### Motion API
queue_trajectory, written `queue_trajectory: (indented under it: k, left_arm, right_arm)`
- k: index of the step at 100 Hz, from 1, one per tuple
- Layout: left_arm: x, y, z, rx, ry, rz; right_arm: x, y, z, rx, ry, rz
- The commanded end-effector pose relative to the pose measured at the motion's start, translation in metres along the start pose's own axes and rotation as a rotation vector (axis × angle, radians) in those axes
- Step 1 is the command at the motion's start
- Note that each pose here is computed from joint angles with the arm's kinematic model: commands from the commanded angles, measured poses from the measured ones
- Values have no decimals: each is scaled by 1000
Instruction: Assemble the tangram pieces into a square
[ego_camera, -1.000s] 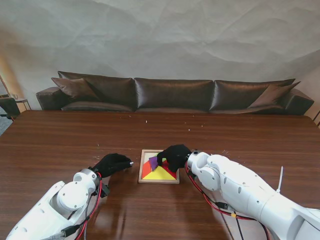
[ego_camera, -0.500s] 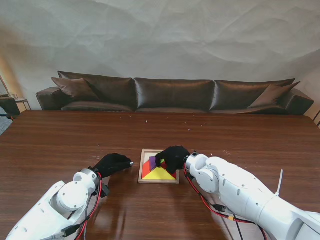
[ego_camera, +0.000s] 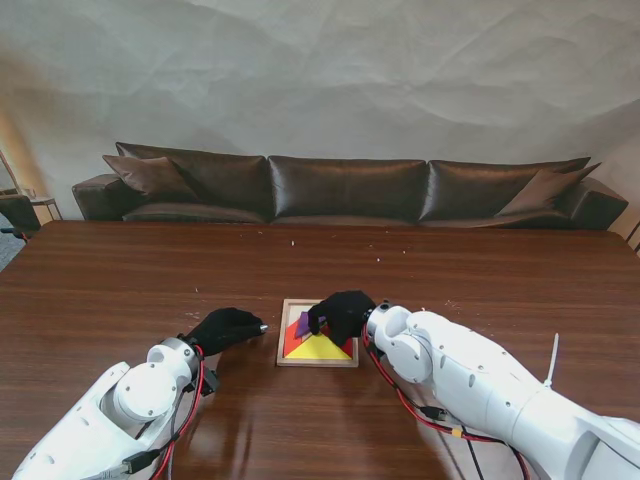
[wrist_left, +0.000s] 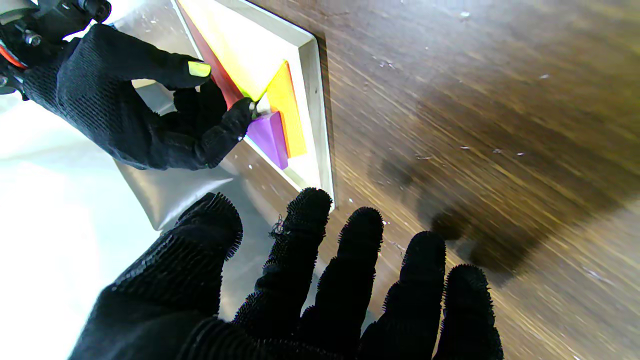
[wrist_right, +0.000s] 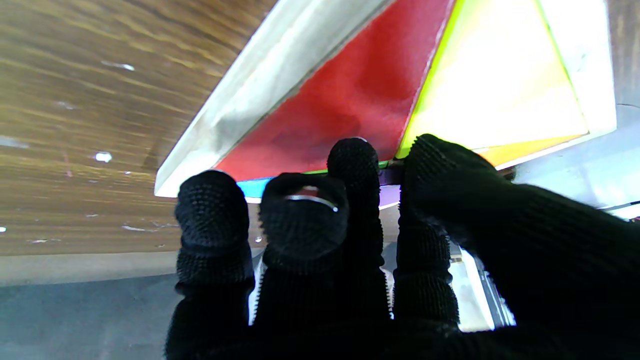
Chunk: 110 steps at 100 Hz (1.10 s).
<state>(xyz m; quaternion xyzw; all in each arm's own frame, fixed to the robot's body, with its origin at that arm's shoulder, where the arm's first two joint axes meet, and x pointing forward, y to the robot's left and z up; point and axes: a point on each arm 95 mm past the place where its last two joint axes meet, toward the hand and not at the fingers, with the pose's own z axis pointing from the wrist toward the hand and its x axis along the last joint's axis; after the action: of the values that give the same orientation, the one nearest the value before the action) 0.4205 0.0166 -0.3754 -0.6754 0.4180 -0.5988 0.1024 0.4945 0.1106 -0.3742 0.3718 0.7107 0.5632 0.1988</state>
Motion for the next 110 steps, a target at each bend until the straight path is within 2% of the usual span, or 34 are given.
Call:
queue_trajectory:
  k: [1, 25, 110]
  left_arm:
    - [1, 3, 0, -23, 0, -6]
    - [1, 4, 1, -32, -2, -6]
    - [1, 4, 1, -37, -4, -10]
  right_arm:
    - [-3, -5, -1, 34, -11, -12]
    - [-8, -4, -2, 40, -23, -16]
    - [1, 3, 6, 12, -12, -11]
